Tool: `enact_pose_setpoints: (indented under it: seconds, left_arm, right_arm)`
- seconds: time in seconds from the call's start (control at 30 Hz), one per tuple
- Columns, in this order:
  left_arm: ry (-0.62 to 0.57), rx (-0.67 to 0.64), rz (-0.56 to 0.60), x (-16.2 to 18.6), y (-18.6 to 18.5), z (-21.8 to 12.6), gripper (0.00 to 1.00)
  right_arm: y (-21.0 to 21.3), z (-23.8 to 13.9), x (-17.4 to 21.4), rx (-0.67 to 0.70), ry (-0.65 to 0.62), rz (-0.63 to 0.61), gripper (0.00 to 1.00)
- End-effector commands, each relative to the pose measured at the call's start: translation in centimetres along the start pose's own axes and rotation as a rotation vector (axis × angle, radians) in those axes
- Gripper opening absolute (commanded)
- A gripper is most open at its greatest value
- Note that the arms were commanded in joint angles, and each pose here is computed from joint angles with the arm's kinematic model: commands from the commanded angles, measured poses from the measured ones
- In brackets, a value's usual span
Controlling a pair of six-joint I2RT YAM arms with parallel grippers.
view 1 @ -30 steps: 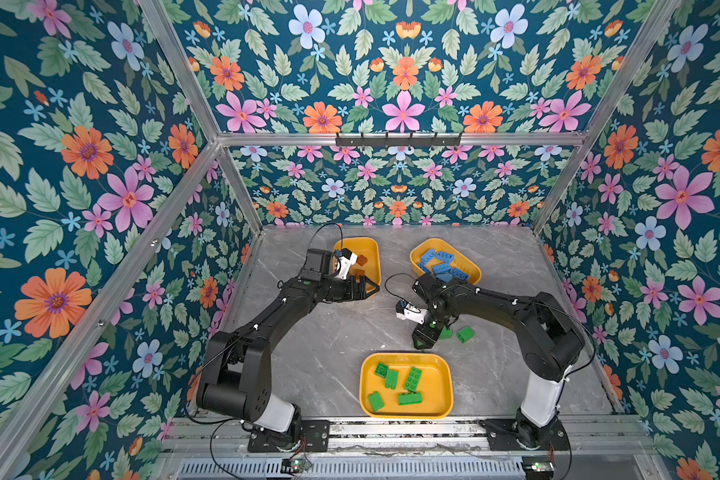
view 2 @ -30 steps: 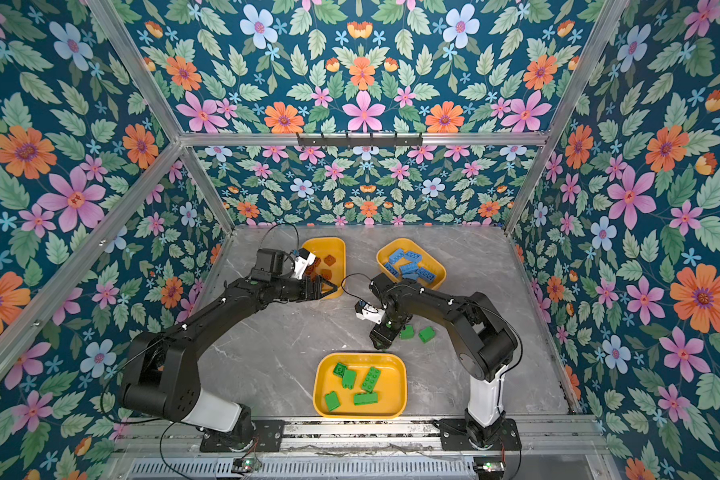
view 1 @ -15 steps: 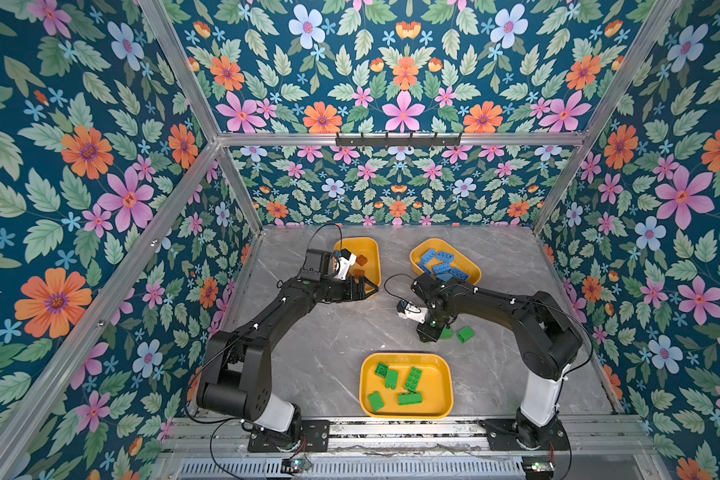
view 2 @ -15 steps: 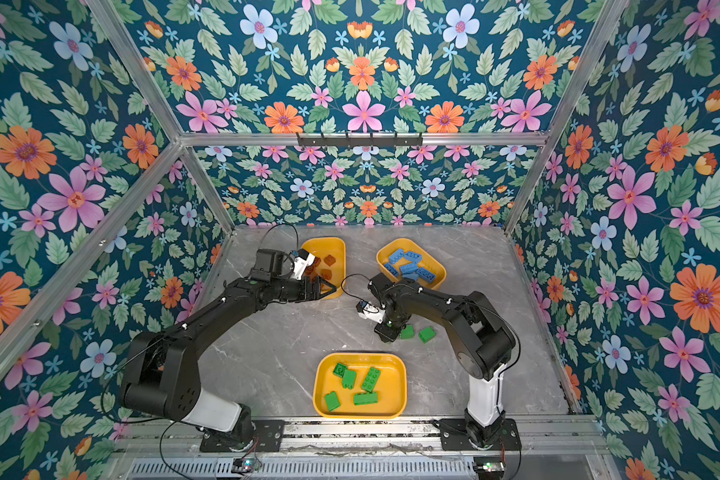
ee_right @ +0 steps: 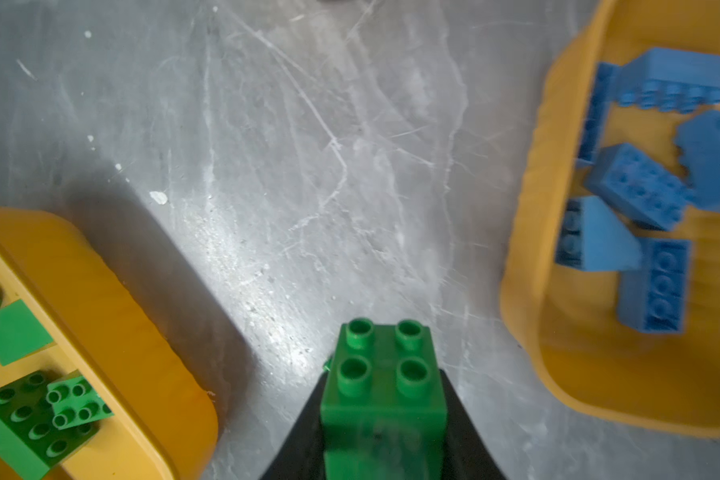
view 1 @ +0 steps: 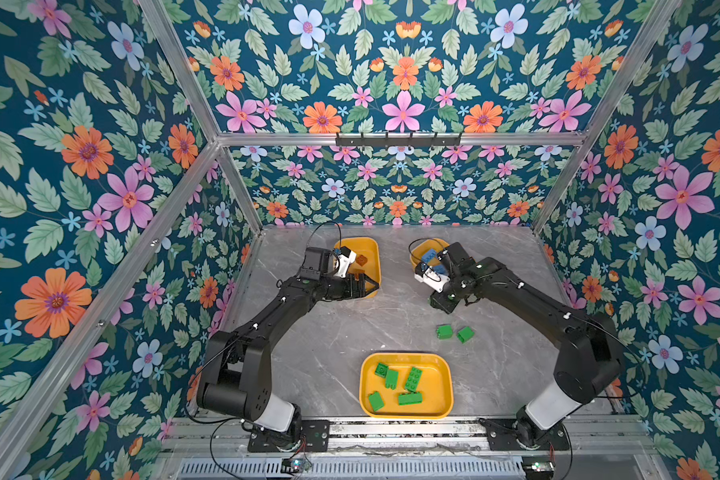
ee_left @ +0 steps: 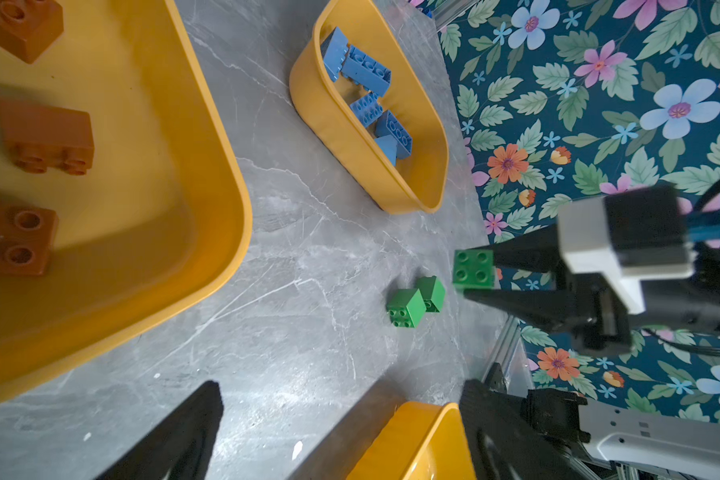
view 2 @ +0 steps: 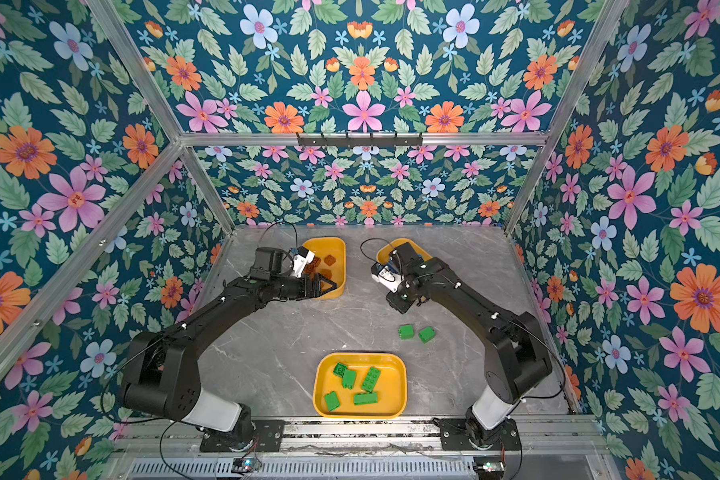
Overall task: Sort the legos into containers by color
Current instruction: 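Carry the green brick into the near green-brick bin and open the right gripper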
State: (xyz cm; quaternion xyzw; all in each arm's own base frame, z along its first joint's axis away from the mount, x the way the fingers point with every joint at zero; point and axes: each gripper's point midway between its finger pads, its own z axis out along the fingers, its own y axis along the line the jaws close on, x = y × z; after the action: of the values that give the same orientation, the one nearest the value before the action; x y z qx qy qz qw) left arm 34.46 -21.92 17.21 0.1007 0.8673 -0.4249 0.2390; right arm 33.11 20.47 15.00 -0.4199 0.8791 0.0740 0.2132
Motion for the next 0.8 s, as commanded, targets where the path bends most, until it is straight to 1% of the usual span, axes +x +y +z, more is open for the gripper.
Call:
enact_pose_setpoints:
  seconds: [0.0, 0.13, 0.2, 0.37, 0.5, 0.63, 0.77]
  left_arm:
    - [-0.024, 0.033, 0.015, -0.8, -0.9, -0.2, 0.92]
    - [-0.026, 0.035, 0.016, -0.8, -0.9, -0.2, 0.92]
    - [-0.023, 0.037, 0.016, -0.8, -0.9, -0.2, 0.92]
    - [-0.013, 0.037, 0.016, -0.8, -0.9, 0.0, 0.92]
    - [-0.011, 0.037, 0.015, -0.8, -0.9, 0.0, 0.92]
    - [-0.009, 0.035, 0.011, -0.8, -0.7, 0.1, 0.92]
    - [-0.003, 0.032, 0.007, -0.6, -0.5, 0.3, 0.92]
  right_arm:
    - [0.7, -1.2, 0.0, -0.042, -0.005, -0.012, 0.27]
    - [3.5, -2.8, -0.4, -0.157, -0.071, -0.017, 0.26]
    - [5.7, -3.5, 0.1, -0.216, -0.085, -0.038, 0.26]
    - [11.4, -4.2, 2.9, -0.316, -0.055, -0.133, 0.26]
    - [14.8, -3.7, 5.6, -0.345, -0.018, -0.207, 0.26]
    - [16.7, -1.9, 8.2, -0.341, 0.038, -0.272, 0.27]
    - [17.9, -0.3, 9.4, -0.35, 0.072, -0.307, 0.33]
